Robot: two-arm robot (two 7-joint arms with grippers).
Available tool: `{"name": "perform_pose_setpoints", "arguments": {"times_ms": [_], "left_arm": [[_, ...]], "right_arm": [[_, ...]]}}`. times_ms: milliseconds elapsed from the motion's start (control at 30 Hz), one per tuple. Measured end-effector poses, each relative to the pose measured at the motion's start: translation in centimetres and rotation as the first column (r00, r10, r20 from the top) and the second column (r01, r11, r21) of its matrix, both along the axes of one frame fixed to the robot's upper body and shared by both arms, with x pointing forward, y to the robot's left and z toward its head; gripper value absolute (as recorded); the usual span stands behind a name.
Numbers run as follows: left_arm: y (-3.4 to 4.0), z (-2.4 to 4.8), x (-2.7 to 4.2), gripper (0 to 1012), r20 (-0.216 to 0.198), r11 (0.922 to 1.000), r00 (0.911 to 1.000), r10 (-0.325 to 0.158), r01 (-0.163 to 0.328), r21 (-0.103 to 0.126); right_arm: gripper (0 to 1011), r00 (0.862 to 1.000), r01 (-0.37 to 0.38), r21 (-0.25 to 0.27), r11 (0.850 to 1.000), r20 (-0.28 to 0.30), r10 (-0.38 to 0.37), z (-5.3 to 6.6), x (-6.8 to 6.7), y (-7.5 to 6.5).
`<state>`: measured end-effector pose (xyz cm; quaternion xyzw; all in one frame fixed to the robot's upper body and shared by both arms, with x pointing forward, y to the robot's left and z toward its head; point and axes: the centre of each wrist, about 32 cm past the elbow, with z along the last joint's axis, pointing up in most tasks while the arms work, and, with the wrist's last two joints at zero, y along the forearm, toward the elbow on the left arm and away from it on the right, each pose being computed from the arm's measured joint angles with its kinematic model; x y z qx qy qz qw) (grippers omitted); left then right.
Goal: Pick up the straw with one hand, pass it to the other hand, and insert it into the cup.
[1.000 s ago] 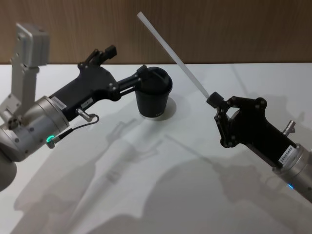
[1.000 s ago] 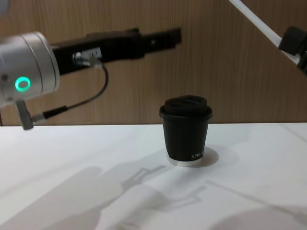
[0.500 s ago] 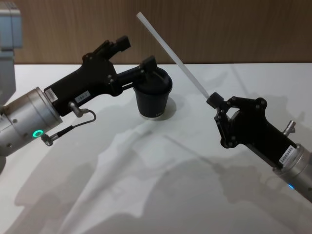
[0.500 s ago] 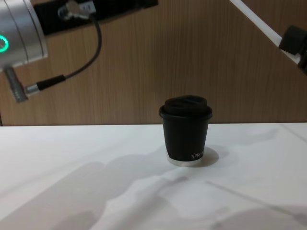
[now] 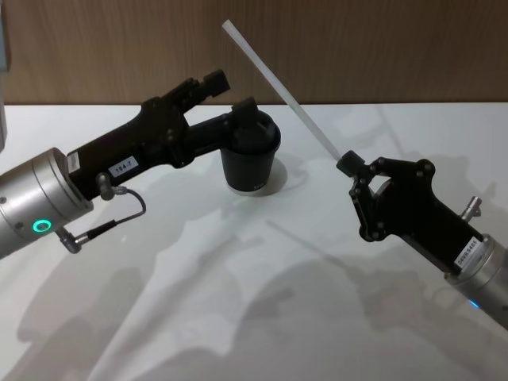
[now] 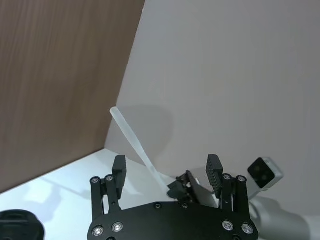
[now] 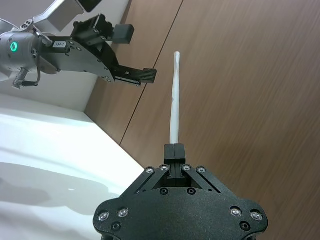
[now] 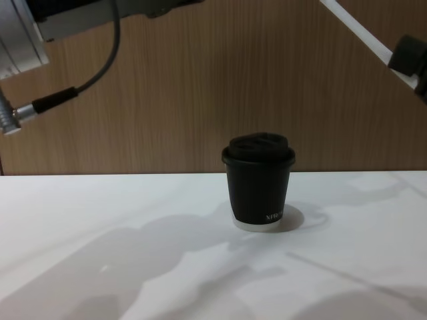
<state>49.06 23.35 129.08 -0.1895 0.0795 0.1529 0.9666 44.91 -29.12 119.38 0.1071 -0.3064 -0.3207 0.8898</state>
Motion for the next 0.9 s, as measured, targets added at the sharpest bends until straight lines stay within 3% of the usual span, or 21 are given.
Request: {"name": "perform_pose_setpoints", "arguments": {"times_ms": [400, 600, 900], "left_arm": [[-0.61, -0.82, -0.04, 1003, -0.106, 0.9959, 0.9938, -0.032, 0.023, -0.087], [-1.64, -1.40, 0.28, 1003, -0.157, 0.9907, 0.9867, -0.041, 0.019, -0.135], [-2.92, -1.89, 0.74, 1003, -0.211, 0.9859, 0.9762, -0.052, 0.017, -0.166]], "right_arm": [[0, 1.000, 0.000, 0.000, 1.000, 0.000, 0.000, 0.0, 0.0, 0.0], [0, 1.000, 0.000, 0.000, 1.000, 0.000, 0.000, 0.0, 0.0, 0.0], [0, 1.000, 0.000, 0.000, 1.000, 0.000, 0.000, 0.0, 0.0, 0.0]]}}
